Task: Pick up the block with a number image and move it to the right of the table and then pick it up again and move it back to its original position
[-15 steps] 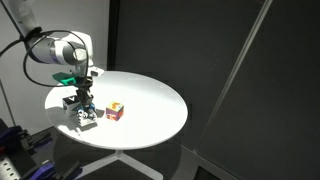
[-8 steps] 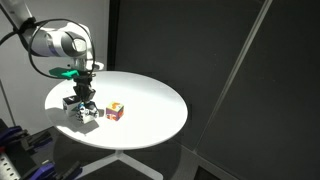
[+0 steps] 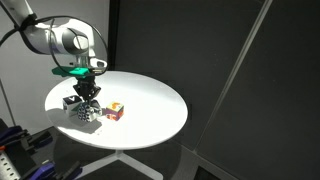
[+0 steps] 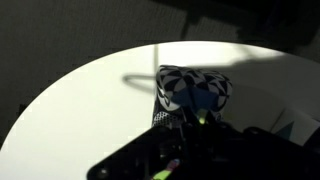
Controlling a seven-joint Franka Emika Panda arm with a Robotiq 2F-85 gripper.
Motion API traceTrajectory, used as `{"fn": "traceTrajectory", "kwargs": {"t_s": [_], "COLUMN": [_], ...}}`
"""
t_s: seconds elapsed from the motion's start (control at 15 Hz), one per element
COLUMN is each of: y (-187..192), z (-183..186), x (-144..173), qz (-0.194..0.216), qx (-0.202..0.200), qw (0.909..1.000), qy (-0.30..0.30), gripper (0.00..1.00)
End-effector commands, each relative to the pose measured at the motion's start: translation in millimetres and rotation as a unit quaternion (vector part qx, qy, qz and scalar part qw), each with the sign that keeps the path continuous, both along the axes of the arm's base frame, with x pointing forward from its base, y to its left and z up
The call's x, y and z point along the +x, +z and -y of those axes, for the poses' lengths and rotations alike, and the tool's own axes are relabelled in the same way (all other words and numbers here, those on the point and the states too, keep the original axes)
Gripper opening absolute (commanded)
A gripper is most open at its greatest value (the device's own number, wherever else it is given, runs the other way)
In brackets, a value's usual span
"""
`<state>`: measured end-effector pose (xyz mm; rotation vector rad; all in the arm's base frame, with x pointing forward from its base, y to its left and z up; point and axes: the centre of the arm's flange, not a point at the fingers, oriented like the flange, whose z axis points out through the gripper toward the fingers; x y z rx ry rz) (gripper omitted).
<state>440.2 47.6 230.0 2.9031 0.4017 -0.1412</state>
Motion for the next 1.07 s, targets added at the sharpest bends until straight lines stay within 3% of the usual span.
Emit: {"fn": "traceTrajectory", "kwargs": {"t_s": [0.0,0.53,1.0], "y": [21,58,72], "z": [13,35,54], "x": [-8,-22,-16], "qz": [0.003,0.034,0.055], "qx": [0.016,0.067,0.085], "qw": [0.9981,0.9862,0.9818], "qy": [0.059,0.148,0.161], "gripper": [0.04,0.04,0.04]}}
